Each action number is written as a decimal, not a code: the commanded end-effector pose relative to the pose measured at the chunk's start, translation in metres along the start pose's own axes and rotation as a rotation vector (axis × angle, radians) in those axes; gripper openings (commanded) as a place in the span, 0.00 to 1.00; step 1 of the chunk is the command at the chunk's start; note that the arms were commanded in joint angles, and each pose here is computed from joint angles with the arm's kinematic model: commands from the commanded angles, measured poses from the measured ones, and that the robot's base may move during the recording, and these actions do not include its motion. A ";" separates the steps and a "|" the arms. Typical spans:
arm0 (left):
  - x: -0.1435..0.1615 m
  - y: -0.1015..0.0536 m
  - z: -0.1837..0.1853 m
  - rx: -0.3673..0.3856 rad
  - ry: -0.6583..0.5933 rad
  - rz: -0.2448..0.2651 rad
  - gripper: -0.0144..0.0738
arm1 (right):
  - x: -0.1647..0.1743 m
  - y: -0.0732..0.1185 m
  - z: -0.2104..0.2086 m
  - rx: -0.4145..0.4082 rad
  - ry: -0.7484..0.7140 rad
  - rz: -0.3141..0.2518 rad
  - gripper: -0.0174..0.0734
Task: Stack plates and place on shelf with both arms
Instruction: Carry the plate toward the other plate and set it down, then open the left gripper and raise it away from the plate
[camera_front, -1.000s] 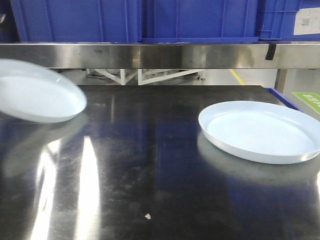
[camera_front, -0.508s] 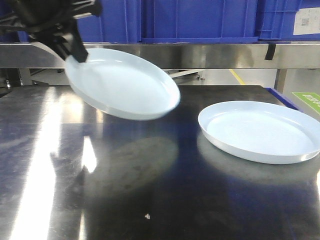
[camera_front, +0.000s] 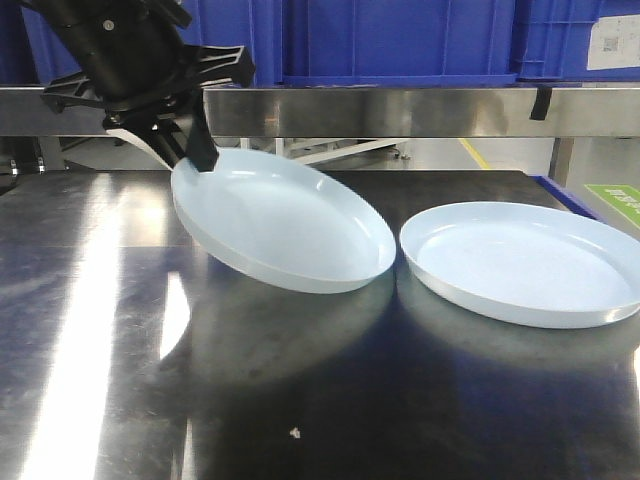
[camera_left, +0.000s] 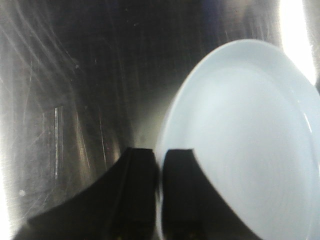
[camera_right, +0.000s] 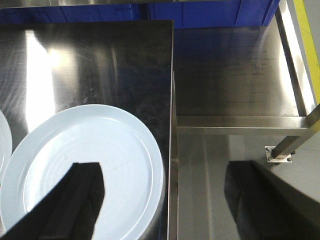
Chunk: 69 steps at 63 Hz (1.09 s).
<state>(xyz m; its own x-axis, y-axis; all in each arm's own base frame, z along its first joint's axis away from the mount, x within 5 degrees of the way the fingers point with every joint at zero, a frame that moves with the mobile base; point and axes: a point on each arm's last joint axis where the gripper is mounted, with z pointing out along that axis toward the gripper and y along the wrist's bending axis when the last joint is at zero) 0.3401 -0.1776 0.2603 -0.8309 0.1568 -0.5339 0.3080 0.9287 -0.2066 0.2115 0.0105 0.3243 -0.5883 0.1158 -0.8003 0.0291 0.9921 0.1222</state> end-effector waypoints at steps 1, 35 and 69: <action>-0.017 -0.007 -0.026 0.024 -0.132 0.011 0.50 | -0.018 0.001 -0.009 -0.007 -0.118 -0.003 0.86; -0.038 -0.002 -0.070 0.033 -0.251 -0.017 0.28 | -0.017 0.001 -0.009 -0.007 -0.114 -0.003 0.86; 0.038 0.051 -0.241 -0.097 -0.792 -0.120 0.27 | -0.018 0.001 -0.009 -0.007 -0.118 -0.003 0.86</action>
<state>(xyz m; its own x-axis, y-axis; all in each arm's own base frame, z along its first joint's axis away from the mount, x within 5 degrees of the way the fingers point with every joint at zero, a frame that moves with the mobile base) 0.2426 -0.0575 0.4059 -0.4581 -0.1246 -0.8801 0.1692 0.9598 -0.2239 0.2115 0.0105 0.3243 -0.5883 0.1158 -0.8003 0.0291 0.9921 0.1222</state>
